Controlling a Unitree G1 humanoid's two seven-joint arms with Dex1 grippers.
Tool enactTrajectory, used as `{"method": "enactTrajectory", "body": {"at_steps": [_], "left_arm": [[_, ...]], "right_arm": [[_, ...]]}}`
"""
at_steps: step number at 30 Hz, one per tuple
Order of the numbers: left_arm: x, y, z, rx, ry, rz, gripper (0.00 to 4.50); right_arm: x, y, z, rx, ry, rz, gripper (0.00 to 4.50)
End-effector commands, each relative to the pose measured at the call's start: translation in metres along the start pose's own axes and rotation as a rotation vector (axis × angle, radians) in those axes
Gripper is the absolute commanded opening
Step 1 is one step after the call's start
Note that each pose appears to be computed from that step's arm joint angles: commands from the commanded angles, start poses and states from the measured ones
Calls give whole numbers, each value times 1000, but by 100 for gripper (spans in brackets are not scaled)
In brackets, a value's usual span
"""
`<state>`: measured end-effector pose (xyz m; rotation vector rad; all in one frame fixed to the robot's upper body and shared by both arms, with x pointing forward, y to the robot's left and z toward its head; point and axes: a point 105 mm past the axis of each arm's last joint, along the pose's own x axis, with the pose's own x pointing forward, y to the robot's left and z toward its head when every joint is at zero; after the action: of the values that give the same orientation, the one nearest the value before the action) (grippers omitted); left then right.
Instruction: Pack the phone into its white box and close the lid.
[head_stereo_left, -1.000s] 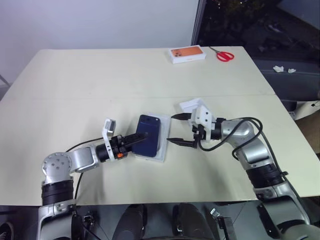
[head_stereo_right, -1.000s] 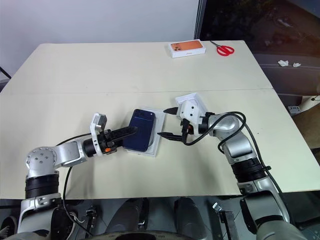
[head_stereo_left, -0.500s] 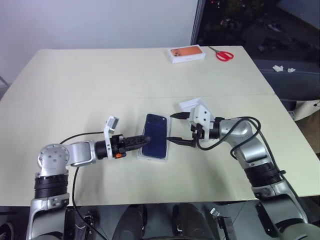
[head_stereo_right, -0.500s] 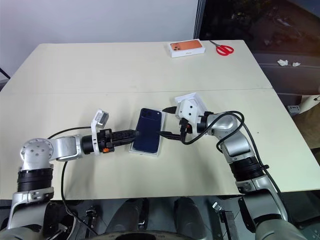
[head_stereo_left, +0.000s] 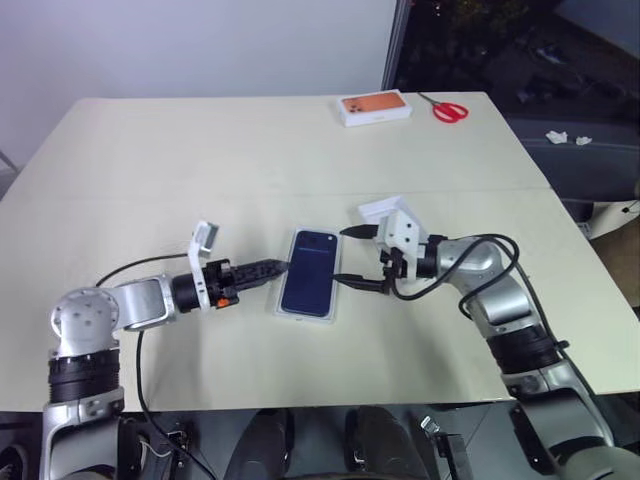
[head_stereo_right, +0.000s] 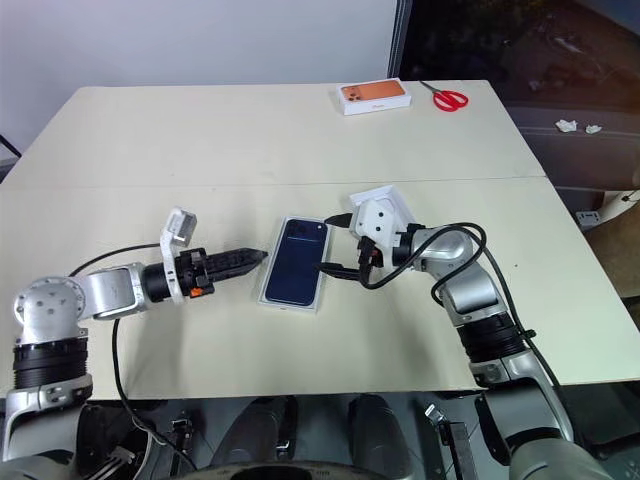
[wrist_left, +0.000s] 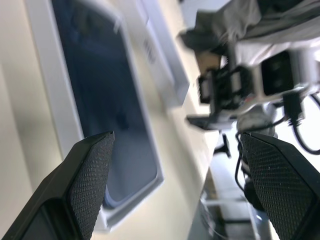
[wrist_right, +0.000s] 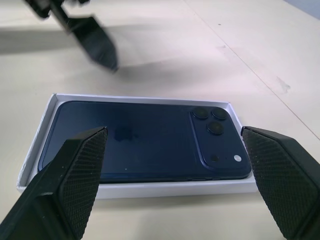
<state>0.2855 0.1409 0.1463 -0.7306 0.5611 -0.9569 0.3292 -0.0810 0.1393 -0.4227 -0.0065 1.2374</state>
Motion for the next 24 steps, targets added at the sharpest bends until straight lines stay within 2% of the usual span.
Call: {"method": "enactTrajectory", "body": {"at_steps": [1,5,13,19,24], "left_arm": [[-14,-6,15,126,-83,3,425],[-28,1,22,273,-112,35,425],[-42,-7,28,743,-101,12,425],[-46,9,21,826,-58,44,425],[-38,27,27,860,-92,130,425]], "right_arm": [[2,-4,19,-28,-49,-4,450],[5,-2,23,-25,-58,5,450],[-1,-10,20,25,-12,-24,450],[1,-14,19,108,44,-73,450],[-13,-18,-2,74,148,-133,450]]}}
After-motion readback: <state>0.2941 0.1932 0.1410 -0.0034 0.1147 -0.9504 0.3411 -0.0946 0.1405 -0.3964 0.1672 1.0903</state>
